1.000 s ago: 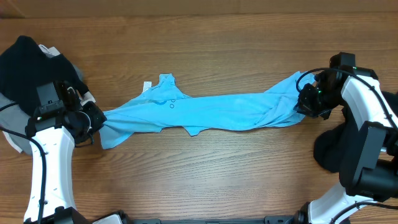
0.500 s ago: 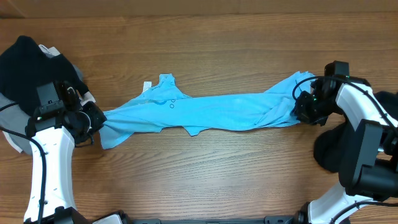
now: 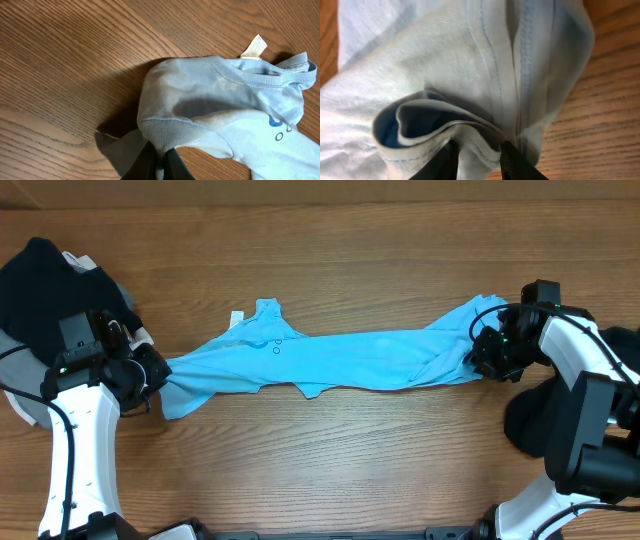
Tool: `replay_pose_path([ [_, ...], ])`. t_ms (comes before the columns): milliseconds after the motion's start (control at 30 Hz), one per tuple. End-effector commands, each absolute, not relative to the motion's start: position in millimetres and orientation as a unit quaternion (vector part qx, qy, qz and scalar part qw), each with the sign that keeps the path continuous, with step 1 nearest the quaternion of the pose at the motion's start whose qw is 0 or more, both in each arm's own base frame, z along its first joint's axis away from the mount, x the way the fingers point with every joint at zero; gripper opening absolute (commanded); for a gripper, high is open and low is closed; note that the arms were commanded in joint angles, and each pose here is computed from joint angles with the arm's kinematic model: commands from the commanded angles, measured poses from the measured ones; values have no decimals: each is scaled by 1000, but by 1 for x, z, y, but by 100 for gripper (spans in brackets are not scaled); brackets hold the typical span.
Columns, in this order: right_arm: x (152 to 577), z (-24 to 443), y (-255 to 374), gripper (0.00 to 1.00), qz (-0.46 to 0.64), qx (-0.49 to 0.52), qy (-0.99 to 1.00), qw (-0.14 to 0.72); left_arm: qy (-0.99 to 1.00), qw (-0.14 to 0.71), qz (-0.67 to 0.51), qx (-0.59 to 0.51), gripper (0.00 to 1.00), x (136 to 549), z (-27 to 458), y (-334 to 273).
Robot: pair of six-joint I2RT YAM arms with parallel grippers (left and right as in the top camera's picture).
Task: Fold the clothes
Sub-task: 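Hold the shirt with both grippers, stretching it flat between them, then lift the shirt with both grippers and swing it away, flipping it over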
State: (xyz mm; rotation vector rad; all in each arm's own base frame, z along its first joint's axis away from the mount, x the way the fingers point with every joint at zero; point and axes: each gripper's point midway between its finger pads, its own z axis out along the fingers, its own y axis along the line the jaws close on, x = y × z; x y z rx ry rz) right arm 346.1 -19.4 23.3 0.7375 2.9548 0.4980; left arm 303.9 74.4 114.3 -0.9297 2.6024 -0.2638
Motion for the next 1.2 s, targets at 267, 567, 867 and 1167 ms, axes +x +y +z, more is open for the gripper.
replay_pose_path([
  [267,350,24,-16,10,169,237,956,34,925,201,-92,-309,9,309,126,73],
  [567,349,30,-13,4,182,239,954,26,925,201,-92,-309,7,309,126,73],
  [867,386,146,-22,4,191,198,956,106,934,221,-106,-259,4,313,157,66],
  [1167,366,321,-68,4,141,214,924,283,906,349,-125,-206,4,316,294,54],
])
